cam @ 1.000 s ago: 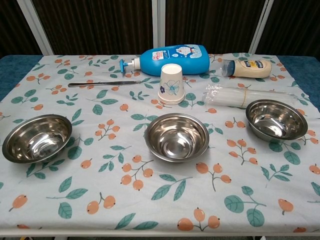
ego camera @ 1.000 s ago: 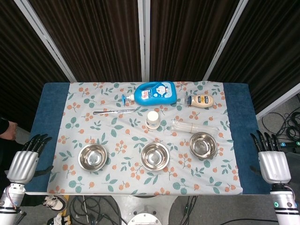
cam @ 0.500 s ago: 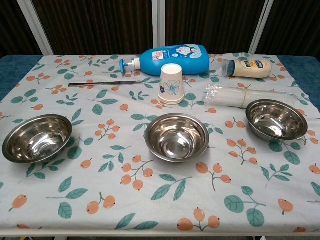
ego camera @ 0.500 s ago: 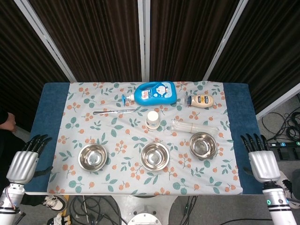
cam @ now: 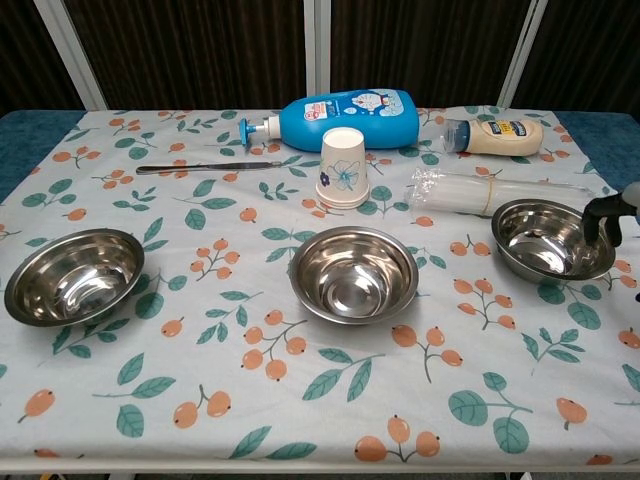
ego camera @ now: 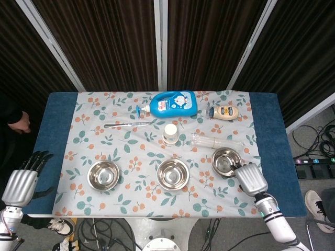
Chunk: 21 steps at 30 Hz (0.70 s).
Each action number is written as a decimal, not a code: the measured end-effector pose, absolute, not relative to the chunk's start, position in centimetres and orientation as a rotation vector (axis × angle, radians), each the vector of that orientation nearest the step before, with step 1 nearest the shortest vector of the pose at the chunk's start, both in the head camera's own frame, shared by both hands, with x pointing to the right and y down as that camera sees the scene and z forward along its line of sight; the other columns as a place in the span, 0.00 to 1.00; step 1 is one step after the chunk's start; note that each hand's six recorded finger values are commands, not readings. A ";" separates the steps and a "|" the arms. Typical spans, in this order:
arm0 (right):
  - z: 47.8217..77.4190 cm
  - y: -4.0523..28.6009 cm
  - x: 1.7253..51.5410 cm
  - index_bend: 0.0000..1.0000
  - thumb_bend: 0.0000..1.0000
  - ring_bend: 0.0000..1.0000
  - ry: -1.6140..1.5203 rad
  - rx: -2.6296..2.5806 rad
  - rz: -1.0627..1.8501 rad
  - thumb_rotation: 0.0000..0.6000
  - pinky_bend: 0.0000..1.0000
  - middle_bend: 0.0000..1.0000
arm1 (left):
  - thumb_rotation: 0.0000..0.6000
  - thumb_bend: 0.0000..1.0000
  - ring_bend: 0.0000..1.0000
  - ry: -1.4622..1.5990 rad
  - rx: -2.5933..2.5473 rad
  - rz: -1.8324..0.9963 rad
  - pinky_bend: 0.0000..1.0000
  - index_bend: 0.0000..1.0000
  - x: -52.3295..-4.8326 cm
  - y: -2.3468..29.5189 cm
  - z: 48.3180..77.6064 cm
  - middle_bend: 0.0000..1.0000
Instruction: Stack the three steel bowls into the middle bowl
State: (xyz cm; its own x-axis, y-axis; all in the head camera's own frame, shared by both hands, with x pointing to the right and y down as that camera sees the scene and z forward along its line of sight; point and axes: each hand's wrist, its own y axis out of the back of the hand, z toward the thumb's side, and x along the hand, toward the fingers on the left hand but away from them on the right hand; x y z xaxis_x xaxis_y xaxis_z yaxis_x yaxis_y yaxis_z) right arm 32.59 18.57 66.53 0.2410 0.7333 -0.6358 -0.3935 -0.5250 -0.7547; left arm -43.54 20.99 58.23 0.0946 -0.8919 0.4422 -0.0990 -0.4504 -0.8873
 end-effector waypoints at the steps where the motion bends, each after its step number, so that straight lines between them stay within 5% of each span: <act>1: 67.1 18.5 32.4 0.39 0.08 0.63 -0.319 -1.553 1.479 1.00 0.61 0.43 | 1.00 0.14 0.13 0.987 -1.672 -1.431 0.23 0.20 -43.6 21.0 58.3 0.22; 21: 71.7 17.1 30.6 0.48 0.22 0.63 -0.295 -1.559 1.507 1.00 0.62 0.50 | 1.00 0.14 0.13 0.958 -1.683 -1.473 0.23 0.20 -44.5 21.1 59.5 0.22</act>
State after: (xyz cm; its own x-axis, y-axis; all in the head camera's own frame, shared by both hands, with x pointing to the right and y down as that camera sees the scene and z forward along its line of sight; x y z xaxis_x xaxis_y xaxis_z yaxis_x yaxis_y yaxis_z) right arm 30.61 17.13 71.67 0.2224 0.7133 -0.6646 -0.4099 -0.5501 -0.7276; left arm -44.49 21.09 59.46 0.0825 -0.8732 0.4804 -0.0848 -0.4864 -0.8696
